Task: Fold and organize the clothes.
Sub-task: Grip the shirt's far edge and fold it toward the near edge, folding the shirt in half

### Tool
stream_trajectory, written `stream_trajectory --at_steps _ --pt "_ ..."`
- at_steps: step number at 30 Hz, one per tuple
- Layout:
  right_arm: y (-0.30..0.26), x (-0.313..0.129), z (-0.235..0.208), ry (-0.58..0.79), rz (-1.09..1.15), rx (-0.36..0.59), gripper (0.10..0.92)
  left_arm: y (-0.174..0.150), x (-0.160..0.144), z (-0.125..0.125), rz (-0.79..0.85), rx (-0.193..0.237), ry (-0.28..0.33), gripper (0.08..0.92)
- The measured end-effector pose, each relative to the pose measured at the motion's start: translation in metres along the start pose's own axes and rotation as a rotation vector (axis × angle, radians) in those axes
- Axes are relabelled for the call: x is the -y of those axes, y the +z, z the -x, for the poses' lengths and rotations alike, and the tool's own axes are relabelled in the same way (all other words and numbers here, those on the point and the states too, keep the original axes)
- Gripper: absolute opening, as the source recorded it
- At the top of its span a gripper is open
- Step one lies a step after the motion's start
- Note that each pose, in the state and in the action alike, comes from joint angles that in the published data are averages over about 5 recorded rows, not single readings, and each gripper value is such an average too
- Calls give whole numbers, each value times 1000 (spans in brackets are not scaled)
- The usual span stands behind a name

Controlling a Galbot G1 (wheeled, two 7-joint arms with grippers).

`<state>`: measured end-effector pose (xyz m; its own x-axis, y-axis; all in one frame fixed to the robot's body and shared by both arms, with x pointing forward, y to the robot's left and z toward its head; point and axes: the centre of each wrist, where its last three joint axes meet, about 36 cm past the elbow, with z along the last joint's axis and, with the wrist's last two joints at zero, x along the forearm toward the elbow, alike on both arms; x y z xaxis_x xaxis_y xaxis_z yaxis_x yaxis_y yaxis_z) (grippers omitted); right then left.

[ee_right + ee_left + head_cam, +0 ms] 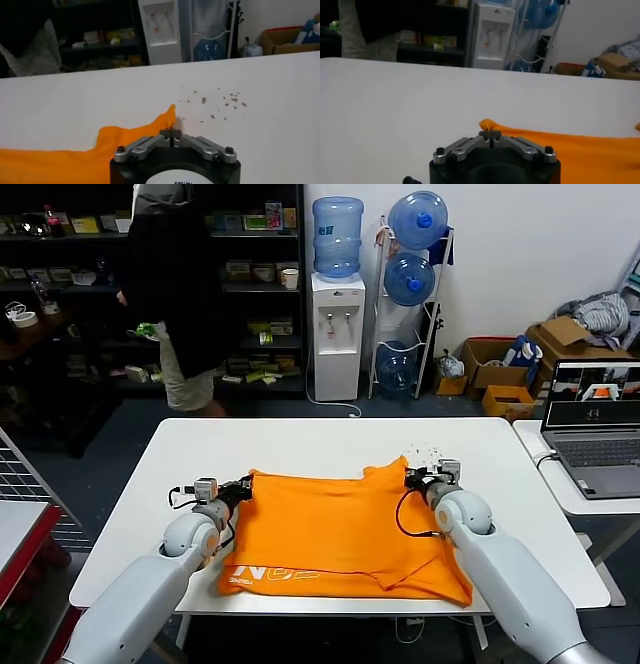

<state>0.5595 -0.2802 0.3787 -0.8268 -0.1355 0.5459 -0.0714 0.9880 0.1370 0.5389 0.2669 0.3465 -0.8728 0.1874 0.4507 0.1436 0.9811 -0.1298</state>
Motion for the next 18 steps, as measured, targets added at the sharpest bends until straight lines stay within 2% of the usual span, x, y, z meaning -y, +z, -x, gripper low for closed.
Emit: stream_trajectory --at_steps 11,18 --pt "16 15 -60 -7 -2 22 124 3 0 -40 4 41 14 90" --pt "25 17 -102 -14 -22 15 124 8 14 -73 20 53 33 90"
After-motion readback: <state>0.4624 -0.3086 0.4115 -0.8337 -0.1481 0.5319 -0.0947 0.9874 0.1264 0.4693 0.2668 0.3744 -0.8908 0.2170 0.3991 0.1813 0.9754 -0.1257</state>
